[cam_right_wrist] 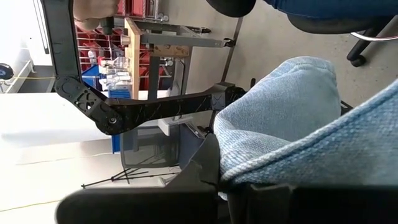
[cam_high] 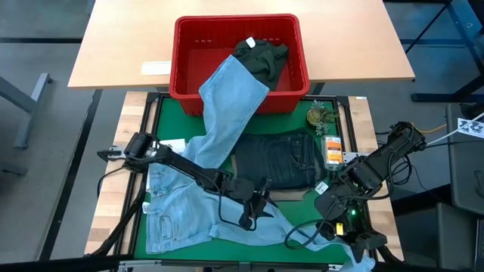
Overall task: Fold Laundry from Bin
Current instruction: Fold the light blue jeans
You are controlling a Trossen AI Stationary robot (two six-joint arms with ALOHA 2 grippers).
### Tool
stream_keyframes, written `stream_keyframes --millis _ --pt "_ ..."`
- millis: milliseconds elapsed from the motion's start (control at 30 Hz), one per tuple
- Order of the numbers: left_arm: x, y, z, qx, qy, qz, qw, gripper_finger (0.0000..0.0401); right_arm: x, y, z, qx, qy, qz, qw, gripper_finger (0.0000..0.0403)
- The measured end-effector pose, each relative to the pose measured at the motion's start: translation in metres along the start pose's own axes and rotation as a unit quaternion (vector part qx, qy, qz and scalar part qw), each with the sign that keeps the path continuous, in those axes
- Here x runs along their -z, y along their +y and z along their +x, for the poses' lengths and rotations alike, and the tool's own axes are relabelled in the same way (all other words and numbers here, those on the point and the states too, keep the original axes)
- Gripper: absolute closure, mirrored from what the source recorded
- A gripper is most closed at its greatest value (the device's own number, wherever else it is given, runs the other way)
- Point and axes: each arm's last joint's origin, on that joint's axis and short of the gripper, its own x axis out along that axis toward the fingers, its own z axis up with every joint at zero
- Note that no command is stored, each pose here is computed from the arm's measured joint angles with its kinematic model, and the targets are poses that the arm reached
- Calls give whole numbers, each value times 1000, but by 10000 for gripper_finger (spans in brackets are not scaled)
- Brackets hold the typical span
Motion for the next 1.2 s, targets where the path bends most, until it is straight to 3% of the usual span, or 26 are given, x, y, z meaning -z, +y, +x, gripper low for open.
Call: stream_keyframes --millis 300,400,533,600,967,1200 --pt "19 10 11 -28 21 -34 999 250 0 0 0 4 -3 2 1000 398" --pt "21 17 11 -53 26 -68 996 287 2 -2 0 11 0 22 1000 398" --pt "27 27 10 -66 38 -111 991 374 10 -4 5 27 24 104 994 398" --pt "31 32 9 -72 53 -133 987 392 15 -4 8 37 38 136 989 398" --pt "44 46 6 -101 96 -154 978 400 32 2 29 72 81 283 953 398" --pt "48 55 5 -133 100 -156 974 401 33 2 31 90 64 363 925 398"
